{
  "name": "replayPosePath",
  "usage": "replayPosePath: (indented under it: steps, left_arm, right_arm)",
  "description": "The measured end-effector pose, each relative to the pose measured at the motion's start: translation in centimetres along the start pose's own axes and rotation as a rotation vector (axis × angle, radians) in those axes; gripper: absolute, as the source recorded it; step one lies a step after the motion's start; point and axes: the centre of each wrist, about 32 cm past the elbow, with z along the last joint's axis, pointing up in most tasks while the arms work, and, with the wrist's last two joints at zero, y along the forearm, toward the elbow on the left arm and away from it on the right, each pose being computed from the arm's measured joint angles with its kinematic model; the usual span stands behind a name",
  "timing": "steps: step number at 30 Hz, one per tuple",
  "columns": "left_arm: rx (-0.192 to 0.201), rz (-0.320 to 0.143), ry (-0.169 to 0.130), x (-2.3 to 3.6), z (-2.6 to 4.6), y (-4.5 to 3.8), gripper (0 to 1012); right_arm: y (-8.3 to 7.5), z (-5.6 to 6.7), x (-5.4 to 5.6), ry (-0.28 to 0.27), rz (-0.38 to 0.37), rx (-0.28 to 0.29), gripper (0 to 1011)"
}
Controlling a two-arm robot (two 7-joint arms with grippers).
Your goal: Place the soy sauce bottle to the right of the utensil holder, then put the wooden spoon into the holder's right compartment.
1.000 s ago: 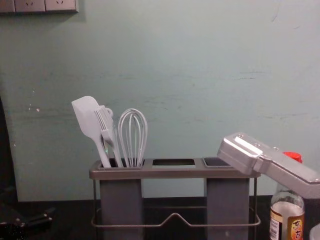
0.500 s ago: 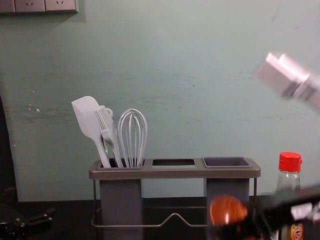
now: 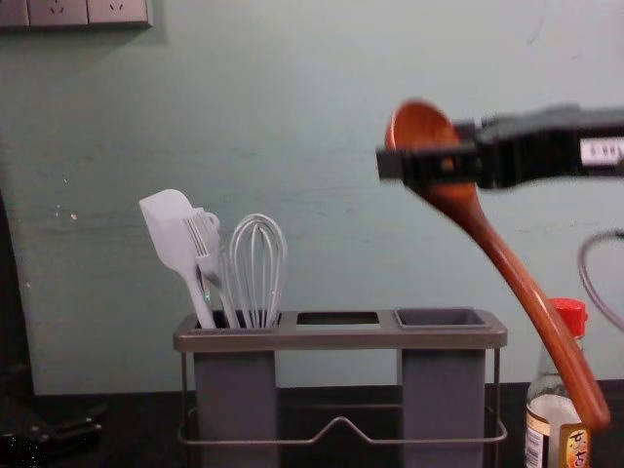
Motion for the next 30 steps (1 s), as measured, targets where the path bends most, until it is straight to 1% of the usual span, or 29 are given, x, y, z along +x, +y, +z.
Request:
replayPosePath:
  steps: [1,2,5,7,11,17,18,21,24,30]
  left_arm:
    - [0.0,0.0,0.0,0.0,0.0,0.0,1005]
    - [0.0,0.0,0.0,0.0,0.0,0.0,1005]
    - [0.0,0.0,0.0,0.0,0.0,0.0,1005]
    - [0.0,0.0,0.0,0.0,0.0,0.0,1005]
    - [0.0,0.0,0.0,0.0,0.0,0.0,1005]
    - [0.0,0.0,0.0,0.0,0.0,0.0,1005]
    - [0.0,0.0,0.0,0.0,0.0,0.0,1005]
    - [0.0,0.0,0.0,0.0,0.0,0.0,1005]
    - [0.0,0.0,0.0,0.0,0.0,0.0,1005]
    - [0.0,0.0,0.0,0.0,0.0,0.0,1005]
  right_arm:
    - [0.2,0.1,0.1,-0.007,-0.005,0.018,837]
    - [0.2,0.1,0.1,-0.007,-0.005,0.018,836]
    - [0.9,0.2,0.3,-0.026,-0.029,0.051,836]
    - [1.2,0.1,0.4,-0.033,-0.041,0.062,837]
    - [2.0,-0.2,0.6,-0.05,-0.074,0.092,837]
    - [3.7,-1.2,1.1,-0.089,-0.128,0.155,837]
    - [3.7,-1.2,1.1,-0.089,-0.128,0.155,836]
    - [4.6,-1.6,1.3,-0.112,-0.156,0.195,837]
    - [5.3,-1.8,1.3,-0.129,-0.175,0.218,837]
    - [6.6,-2.1,1.6,-0.137,-0.197,0.23,836]
